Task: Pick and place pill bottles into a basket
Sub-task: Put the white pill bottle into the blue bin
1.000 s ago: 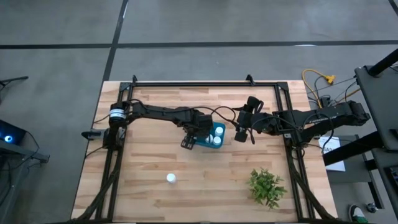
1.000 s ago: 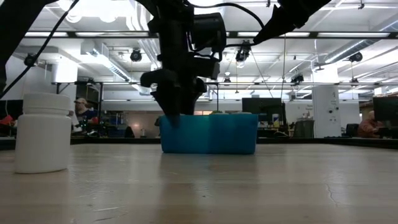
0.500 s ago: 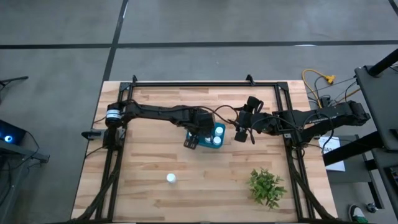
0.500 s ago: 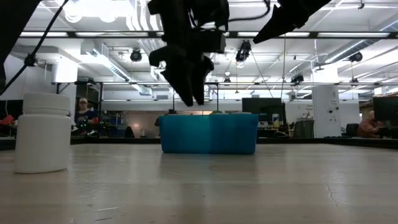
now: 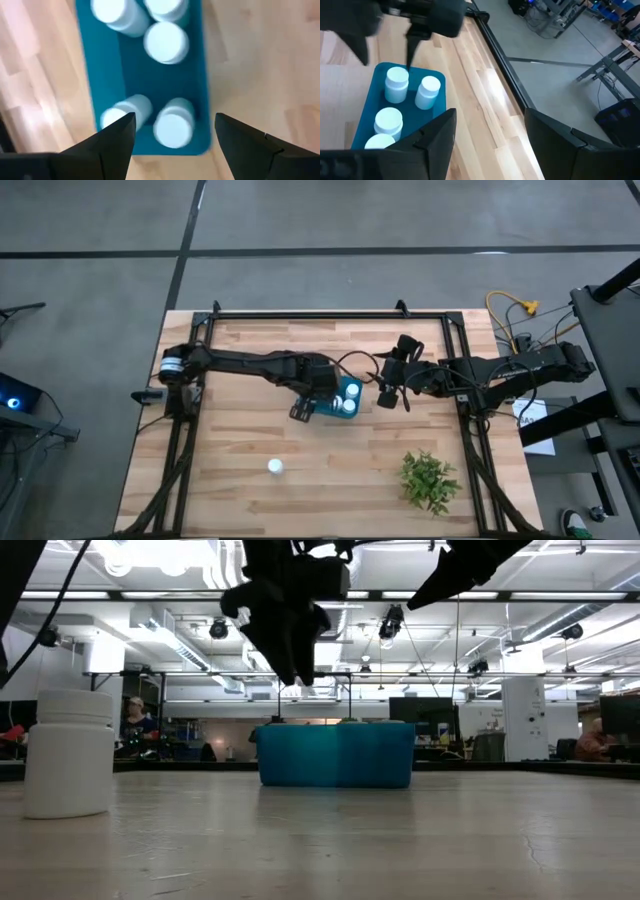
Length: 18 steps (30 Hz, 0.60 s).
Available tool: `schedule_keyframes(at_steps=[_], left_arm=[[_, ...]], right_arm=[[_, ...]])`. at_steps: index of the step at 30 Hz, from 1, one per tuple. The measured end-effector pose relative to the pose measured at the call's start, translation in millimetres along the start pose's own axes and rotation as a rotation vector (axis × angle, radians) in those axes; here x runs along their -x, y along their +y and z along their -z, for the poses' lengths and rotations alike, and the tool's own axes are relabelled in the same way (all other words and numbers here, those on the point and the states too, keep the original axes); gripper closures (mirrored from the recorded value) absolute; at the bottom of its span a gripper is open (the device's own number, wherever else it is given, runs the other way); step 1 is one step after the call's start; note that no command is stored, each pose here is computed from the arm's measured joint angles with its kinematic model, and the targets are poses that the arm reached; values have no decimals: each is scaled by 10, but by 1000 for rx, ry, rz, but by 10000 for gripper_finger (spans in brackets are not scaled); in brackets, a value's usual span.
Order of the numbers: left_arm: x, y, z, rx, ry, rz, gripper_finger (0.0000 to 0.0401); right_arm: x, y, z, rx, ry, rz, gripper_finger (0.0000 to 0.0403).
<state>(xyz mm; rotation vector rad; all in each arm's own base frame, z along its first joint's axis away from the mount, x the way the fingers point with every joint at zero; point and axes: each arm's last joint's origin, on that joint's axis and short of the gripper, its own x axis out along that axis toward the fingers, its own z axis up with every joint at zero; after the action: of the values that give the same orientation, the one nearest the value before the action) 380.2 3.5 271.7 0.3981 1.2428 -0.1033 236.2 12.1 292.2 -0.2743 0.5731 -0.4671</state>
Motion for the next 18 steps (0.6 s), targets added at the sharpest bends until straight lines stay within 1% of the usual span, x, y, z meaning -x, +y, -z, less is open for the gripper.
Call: schedule_keyframes(at_steps=[6, 11, 18], left_arm=[[41, -197, -29, -22, 11, 18, 147], [-13, -358, -20, -45, 44, 3, 147], [5, -593, -1, -29, 101, 19, 147]], right_arm=[[0, 0, 0, 0, 0, 0, 177], [0, 0, 0, -1, 0, 0, 177], [0, 0, 0, -3, 0, 0, 177]])
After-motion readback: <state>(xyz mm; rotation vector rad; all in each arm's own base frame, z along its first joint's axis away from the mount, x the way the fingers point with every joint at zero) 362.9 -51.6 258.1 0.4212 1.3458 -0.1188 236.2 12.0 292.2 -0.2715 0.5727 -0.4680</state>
